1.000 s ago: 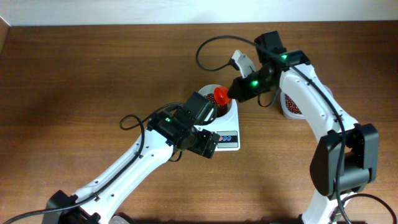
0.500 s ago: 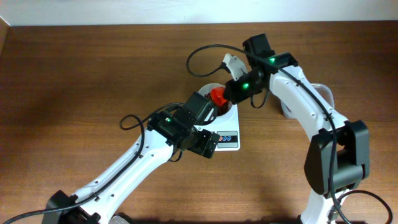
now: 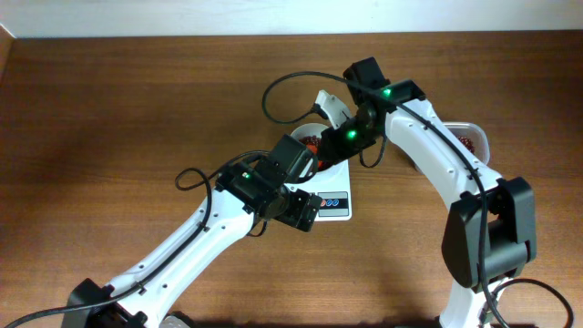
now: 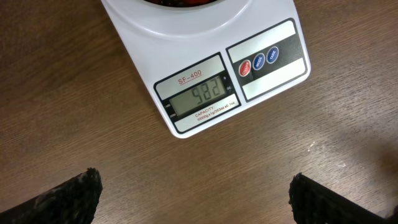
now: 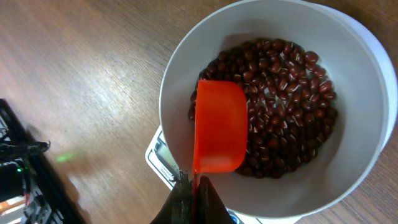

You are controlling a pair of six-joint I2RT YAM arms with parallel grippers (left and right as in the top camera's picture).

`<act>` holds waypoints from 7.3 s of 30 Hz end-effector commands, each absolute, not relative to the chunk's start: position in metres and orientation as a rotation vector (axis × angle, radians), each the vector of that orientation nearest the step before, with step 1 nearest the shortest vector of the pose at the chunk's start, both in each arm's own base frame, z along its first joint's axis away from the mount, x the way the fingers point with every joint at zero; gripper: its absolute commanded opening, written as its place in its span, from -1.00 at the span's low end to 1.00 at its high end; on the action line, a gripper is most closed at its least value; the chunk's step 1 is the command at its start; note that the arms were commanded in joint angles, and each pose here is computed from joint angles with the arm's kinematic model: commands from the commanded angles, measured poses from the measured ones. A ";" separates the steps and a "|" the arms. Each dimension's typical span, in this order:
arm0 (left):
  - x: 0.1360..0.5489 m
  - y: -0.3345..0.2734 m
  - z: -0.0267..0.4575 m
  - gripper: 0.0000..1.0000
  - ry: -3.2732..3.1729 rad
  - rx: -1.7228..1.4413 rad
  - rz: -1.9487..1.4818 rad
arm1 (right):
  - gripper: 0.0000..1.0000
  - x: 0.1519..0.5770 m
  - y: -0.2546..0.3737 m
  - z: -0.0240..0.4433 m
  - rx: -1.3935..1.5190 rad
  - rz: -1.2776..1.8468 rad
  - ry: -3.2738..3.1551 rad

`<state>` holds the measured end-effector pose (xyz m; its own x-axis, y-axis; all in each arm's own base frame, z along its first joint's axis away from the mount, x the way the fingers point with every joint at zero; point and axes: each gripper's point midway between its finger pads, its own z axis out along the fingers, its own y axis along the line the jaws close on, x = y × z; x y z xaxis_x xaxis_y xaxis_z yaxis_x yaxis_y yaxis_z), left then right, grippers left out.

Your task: Scoop item into bowl and weigh 50g on scale

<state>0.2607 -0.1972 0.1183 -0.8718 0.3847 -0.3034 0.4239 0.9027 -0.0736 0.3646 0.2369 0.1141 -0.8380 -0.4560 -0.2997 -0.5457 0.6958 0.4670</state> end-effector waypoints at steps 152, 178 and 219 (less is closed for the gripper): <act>0.260 -0.196 0.121 0.98 2.773 0.598 -0.198 | 0.98 0.380 0.189 0.120 -0.446 0.495 2.955; 0.260 -0.196 0.121 0.98 2.773 0.598 -0.198 | 0.97 0.375 0.187 0.072 -0.447 0.494 2.958; 0.260 -0.196 0.121 0.98 2.773 0.598 -0.198 | 0.98 0.377 0.162 0.061 -0.427 0.282 2.988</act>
<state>0.2606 -0.1971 0.1181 -0.8721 0.3844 -0.3027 0.4235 0.9029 -0.0736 0.3817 0.1658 0.0681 -0.9529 -0.2578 -0.1597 -0.2858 0.9395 0.1888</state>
